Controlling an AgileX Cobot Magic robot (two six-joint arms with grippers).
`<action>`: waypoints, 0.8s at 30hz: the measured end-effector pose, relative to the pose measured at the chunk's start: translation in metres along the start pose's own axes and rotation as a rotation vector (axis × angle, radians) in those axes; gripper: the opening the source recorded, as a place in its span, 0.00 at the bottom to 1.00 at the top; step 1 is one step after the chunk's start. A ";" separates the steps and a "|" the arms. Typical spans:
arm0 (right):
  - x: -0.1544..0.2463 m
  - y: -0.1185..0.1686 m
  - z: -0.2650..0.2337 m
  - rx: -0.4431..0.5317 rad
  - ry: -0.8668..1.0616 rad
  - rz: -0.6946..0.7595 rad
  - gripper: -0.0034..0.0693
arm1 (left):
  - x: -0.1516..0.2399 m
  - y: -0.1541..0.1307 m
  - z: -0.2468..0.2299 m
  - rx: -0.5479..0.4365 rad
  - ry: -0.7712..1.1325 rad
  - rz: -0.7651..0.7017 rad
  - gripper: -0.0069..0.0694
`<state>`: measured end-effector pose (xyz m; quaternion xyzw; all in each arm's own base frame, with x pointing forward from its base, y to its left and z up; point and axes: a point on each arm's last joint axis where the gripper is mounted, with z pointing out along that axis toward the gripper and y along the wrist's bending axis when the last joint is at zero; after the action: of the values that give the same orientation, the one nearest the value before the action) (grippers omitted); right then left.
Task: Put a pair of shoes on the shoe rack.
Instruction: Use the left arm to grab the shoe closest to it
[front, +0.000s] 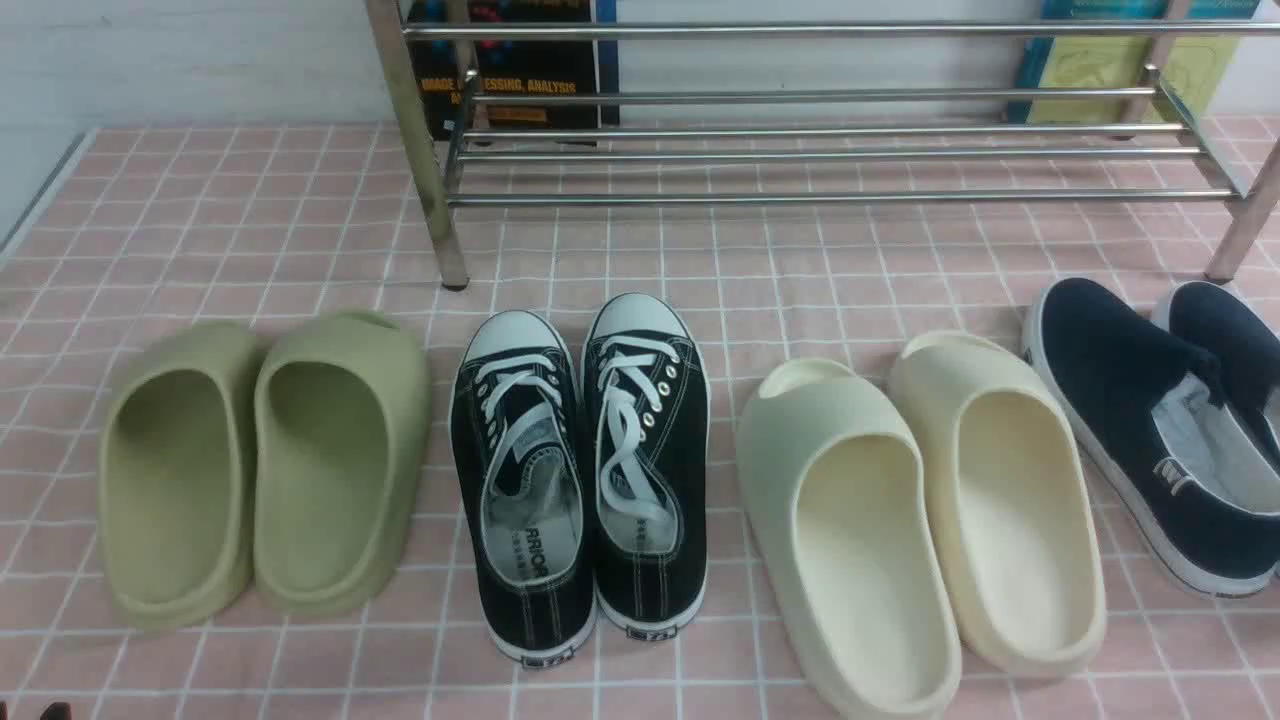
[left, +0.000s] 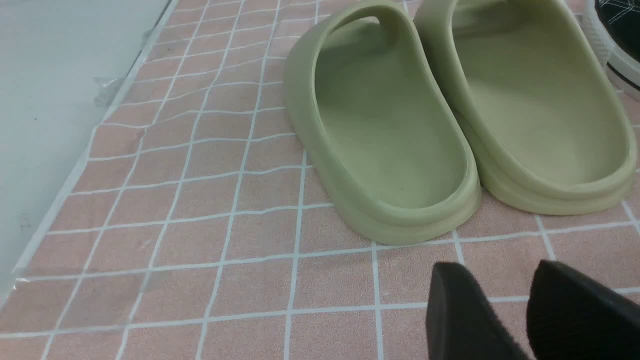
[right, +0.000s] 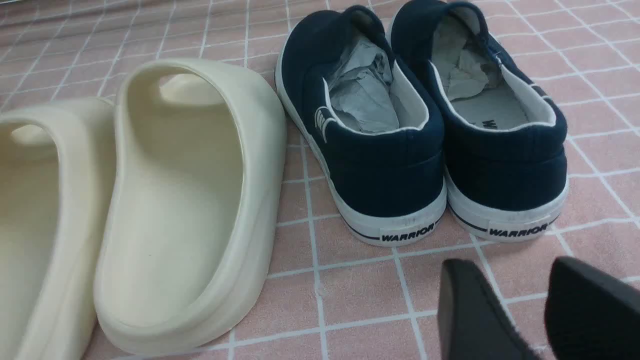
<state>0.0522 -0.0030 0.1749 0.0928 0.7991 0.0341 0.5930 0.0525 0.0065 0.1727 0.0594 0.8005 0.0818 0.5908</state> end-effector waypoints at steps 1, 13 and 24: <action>0.000 0.000 0.000 0.000 0.000 0.000 0.38 | 0.000 0.000 0.000 0.000 0.000 0.000 0.40; 0.000 0.000 0.000 0.000 0.000 0.000 0.38 | 0.000 0.000 0.000 0.000 0.000 0.000 0.40; 0.000 0.000 0.000 0.000 0.000 0.000 0.38 | 0.000 0.001 0.000 -0.008 0.000 0.020 0.40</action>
<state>0.0522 -0.0030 0.1749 0.0928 0.7991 0.0341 0.5930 0.0526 0.0072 0.1729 0.0651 0.7994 0.0908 0.5903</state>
